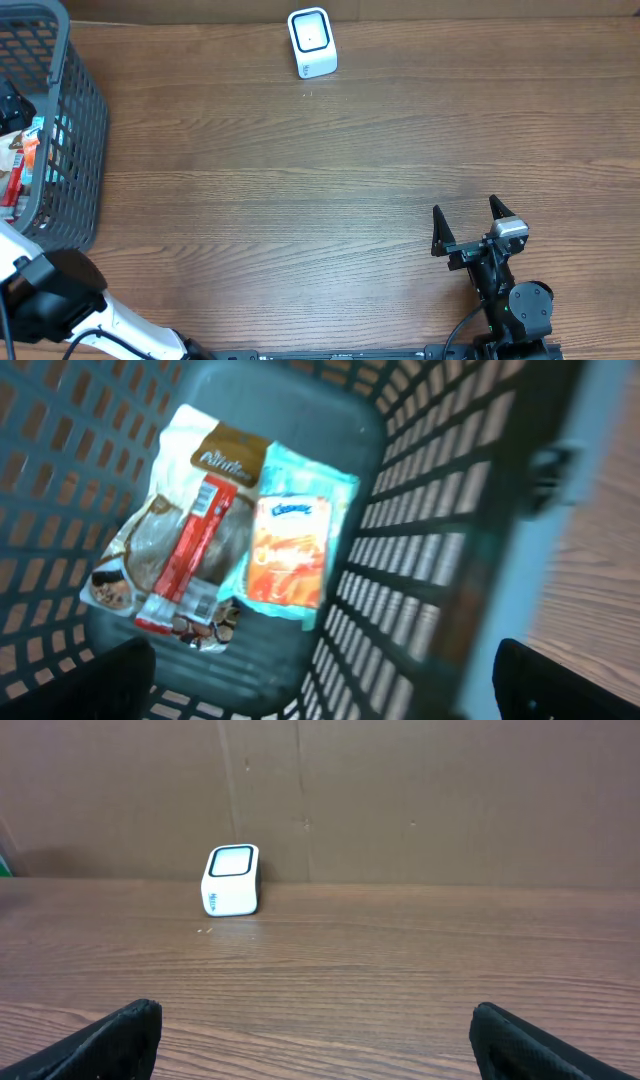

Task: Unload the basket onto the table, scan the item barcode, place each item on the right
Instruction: 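Raise the left gripper and move it over the grey basket, then lower the left gripper into the basket and grasp the teal-orange packet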

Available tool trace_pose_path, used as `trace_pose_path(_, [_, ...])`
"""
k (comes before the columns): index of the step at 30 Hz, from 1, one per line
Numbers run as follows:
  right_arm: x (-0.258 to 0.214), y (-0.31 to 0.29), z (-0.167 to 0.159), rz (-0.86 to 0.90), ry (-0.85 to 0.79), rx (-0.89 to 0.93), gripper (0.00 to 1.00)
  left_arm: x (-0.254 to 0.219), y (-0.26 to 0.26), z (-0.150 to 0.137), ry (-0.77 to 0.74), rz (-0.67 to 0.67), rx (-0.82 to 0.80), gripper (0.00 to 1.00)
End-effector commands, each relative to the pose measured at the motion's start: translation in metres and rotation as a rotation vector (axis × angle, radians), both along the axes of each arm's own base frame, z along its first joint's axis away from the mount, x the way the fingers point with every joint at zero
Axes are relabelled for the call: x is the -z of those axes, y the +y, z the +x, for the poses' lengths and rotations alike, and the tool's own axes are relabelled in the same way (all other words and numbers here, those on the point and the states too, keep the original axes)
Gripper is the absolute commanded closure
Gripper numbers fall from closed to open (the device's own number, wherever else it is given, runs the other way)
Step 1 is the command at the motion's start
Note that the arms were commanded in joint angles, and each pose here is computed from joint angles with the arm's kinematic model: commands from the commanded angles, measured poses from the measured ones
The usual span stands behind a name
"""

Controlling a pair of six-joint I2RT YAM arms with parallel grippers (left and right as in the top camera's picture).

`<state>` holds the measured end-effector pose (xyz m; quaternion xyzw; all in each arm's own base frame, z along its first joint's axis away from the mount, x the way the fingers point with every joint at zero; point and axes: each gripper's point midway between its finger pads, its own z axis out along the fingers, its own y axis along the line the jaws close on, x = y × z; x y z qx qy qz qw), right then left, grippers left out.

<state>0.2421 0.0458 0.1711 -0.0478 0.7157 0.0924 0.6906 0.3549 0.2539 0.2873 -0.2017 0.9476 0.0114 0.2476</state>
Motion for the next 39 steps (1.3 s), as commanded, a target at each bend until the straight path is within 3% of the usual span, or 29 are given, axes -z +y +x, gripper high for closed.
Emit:
trace_pose_path(1, [0.001,0.000,0.000,-0.006,-0.007,-0.001,0.00,0.005,0.017,-0.006,0.007,-0.007,-0.057,0.01])
trace_pose_path(31, [0.001,0.000,0.000,-0.006,-0.007,-0.001,0.00,0.078,0.027,-0.004,0.143,-0.121,-0.064,0.00])
trace_pose_path(39, [0.001,0.000,0.000,-0.006,-0.007,-0.001,0.00,0.073,0.031,0.008,0.082,-0.109,-0.053,0.00])
